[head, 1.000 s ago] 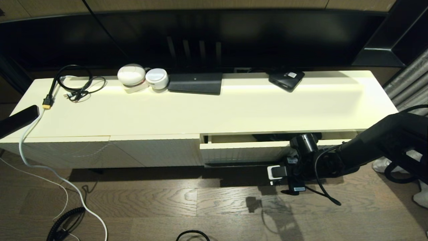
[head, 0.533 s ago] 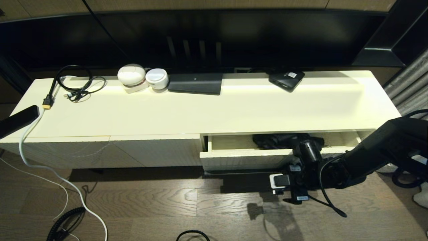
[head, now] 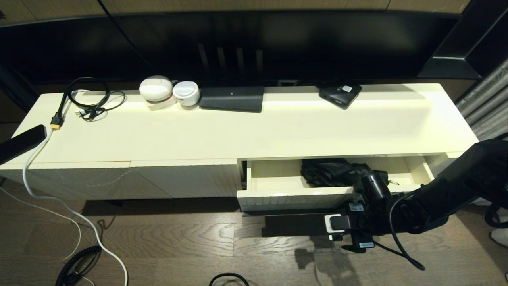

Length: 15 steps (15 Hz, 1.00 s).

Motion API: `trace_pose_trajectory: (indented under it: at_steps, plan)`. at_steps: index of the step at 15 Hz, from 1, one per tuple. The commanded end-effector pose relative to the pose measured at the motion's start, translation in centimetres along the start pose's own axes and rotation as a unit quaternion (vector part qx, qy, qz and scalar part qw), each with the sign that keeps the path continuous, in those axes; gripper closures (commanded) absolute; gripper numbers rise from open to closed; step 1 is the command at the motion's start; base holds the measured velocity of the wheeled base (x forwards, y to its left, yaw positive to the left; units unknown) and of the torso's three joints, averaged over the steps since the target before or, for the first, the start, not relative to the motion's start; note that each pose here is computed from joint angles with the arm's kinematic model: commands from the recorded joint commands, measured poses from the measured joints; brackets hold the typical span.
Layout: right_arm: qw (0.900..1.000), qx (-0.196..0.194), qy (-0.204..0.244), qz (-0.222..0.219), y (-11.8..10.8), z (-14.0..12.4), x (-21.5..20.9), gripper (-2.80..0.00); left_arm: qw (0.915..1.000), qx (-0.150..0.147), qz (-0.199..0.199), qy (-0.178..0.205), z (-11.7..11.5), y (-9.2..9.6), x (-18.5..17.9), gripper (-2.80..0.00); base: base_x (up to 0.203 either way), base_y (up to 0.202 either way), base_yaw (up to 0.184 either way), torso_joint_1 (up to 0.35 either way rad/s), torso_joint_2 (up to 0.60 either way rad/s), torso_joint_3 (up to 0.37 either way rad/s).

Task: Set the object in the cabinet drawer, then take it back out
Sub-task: Open the drawer

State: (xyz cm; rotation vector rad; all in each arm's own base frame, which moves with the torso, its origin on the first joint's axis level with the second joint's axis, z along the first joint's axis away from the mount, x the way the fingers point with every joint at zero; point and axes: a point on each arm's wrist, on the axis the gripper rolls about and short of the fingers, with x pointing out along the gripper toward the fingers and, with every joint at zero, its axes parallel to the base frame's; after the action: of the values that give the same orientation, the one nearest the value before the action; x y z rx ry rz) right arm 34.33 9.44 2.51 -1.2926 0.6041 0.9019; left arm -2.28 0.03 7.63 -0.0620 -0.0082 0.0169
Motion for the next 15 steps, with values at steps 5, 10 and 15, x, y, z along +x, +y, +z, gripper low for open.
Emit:
trace_pose_trajectory:
  at_steps: [5,10,15]
  plan:
    - [0.996,-0.016,-0.025,-0.088,-1.0,1.4,-9.3,0.0,1.0,0.0,0.001,0.0,0.0,0.0,0.0,0.0,0.0,0.0,0.0,0.0,0.0,0.0]
    - [0.998,-0.015,-0.011,-0.061,3.6,1.0,-20.6,0.0,1.0,0.0,0.001,0.0,0.0,0.0,0.0,0.0,0.0,0.0,0.0,0.0,0.0,0.0]
    - [0.999,-0.008,0.002,-0.035,4.9,0.9,-26.0,0.0,1.0,0.0,0.0,0.0,0.0,0.0,0.0,0.0,0.0,0.0,0.0,0.0,0.0,0.0]
